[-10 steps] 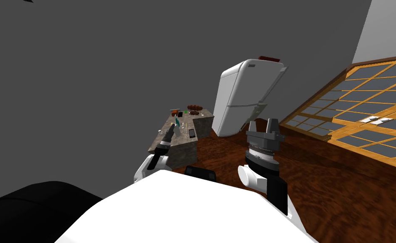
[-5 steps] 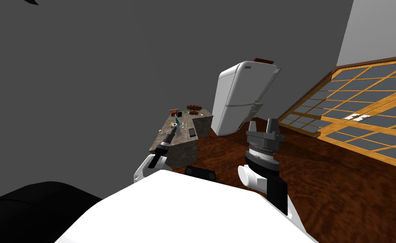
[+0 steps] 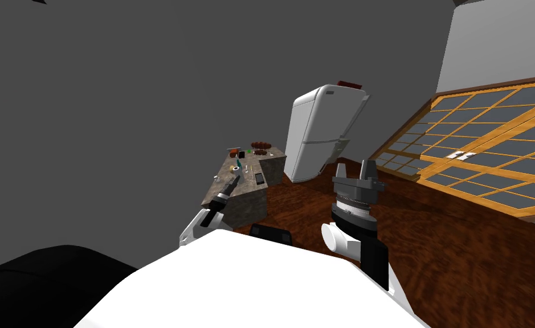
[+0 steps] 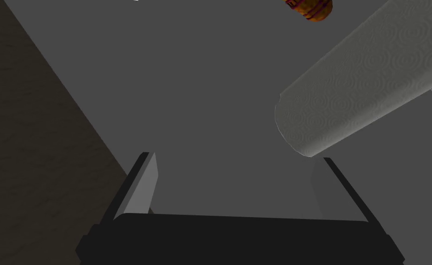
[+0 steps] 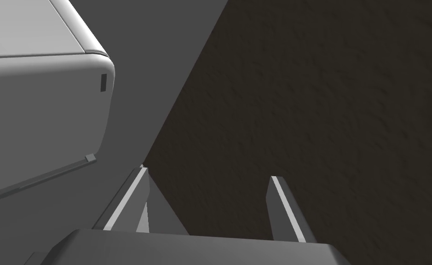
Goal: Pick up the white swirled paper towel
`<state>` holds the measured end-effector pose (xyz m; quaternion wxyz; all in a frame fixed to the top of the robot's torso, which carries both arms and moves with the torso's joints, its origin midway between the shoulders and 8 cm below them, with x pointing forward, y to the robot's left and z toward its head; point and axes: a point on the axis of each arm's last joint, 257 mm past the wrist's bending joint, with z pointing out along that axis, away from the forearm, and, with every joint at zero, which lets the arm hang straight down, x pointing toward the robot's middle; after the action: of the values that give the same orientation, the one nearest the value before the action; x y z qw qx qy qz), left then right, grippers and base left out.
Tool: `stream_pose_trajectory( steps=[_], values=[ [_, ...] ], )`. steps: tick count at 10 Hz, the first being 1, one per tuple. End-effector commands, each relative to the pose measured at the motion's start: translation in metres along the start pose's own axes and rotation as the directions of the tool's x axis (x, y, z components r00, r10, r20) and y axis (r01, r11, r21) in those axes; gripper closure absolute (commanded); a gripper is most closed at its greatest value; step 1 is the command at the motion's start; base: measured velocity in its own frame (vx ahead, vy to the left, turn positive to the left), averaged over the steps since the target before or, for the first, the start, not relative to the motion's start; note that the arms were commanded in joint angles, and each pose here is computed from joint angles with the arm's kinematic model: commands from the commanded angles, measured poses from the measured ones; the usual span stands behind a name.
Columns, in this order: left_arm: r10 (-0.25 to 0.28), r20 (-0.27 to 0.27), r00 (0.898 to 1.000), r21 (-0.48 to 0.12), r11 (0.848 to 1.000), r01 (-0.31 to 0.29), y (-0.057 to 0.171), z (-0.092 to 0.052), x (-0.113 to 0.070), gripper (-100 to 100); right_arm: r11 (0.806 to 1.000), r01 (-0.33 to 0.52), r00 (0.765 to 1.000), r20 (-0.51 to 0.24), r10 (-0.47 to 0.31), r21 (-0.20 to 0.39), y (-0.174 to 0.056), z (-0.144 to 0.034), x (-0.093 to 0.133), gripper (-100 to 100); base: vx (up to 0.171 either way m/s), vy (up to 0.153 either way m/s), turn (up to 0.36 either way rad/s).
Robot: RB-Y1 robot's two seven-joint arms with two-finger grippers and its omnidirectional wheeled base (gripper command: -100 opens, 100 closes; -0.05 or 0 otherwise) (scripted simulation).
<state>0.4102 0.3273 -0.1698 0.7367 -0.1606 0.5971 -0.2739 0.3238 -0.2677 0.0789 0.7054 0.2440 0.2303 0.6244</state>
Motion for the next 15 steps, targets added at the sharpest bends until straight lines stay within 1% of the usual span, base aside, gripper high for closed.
stream_pose_trajectory(
  steps=[1, 2, 4, 7, 8, 9, 10, 11, 12, 13, 14, 15],
  values=[
    [0.056, -0.027, 0.998, -0.015, 0.998, -0.057, 0.011, -0.002, 0.009, -100, 1.0, 0.0, 1.0, 0.0, 0.0, 0.0, 0.0, 0.0, 0.0, 0, -0.011, 0.033, -0.058],
    [0.088, -0.044, 0.995, -0.023, 0.996, -0.089, 0.018, -0.003, 0.014, -100, 1.0, 0.0, 1.0, 0.0, 0.0, 0.0, 0.0, 0.0, 0.0, 0, -0.005, 0.038, -0.058],
    [0.147, -0.076, 0.986, -0.035, 0.988, -0.15, 0.031, -0.005, 0.023, -100, 1.0, 0.0, 1.0, 0.0, 0.0, 0.0, 0.0, 0.0, 0.0, 0, 0.009, 0.035, -0.068],
    [0.228, -0.124, 0.966, -0.046, 0.971, -0.236, 0.048, -0.007, 0.034, -100, 1.0, 0.0, 1.0, 0.0, 0.0, 0.0, 0.0, 0.0, 0.0, 0, 0.011, 0.035, -0.057],
    [0.277, -0.153, 0.949, -0.049, 0.957, -0.287, 0.059, -0.008, 0.04, -100, 1.0, 0.0, 1.0, 0.0, 0.0, 0.0, 0.0, 0.0, 0.0, 0, 0.021, 0.048, -0.075],
    [0.299, -0.166, 0.94, -0.049, 0.949, -0.31, 0.064, -0.009, 0.042, -100, 1.0, 0.0, 1.0, 0.0, 0.0, 0.0, 0.0, 0.0, 0.0, 0, 0.019, 0.054, -0.058],
    [0.337, -0.188, 0.923, -0.047, 0.935, -0.351, 0.072, -0.009, 0.045, -100, 1.0, 0.0, 1.0, 0.0, 0.0, 0.0, 0.0, 0.0, 0.0, 0, 0.027, 0.053, -0.068],
    [0.353, -0.196, 0.915, -0.046, 0.929, -0.368, 0.075, -0.009, 0.046, -100, 1.0, 0.0, 1.0, 0.0, 0.0, 0.0, 0.0, 0.0, 0.0, 0, 0.043, 0.048, -0.047],
    [0.387, -0.213, 0.897, -0.042, 0.914, -0.405, 0.082, -0.007, 0.046, -100, 1.0, 0.0, 1.0, 0.0, 0.0, 0.0, 0.0, 0.0, 0.0, 0, 0.078, 0.055, -0.049],
    [0.366, -0.203, 0.908, -0.044, 0.923, -0.382, 0.079, -0.007, 0.045, -100, 1.0, 0.0, 1.0, 0.0, 0.0, 0.0, 0.0, 0.0, 0.0, 0, 0.041, 0.029, -0.014],
    [0.371, -0.205, 0.906, -0.044, 0.921, -0.388, 0.08, -0.007, 0.045, 0, 1.0, 0.0, 1.0, 0.0, 0.0, 0.0, 0.0, 0.0, 0.0, 0, 0.006, 0.006, 0.001],
    [0.371, -0.205, 0.906, -0.044, 0.921, -0.387, 0.08, -0.007, 0.045, -100, 1.0, 0.0, 1.0, 0.0, 0.0, 0.0, 0.0, 0.0, 0.0, 0, 0.0, 0.0, 0.0]
  ],
)
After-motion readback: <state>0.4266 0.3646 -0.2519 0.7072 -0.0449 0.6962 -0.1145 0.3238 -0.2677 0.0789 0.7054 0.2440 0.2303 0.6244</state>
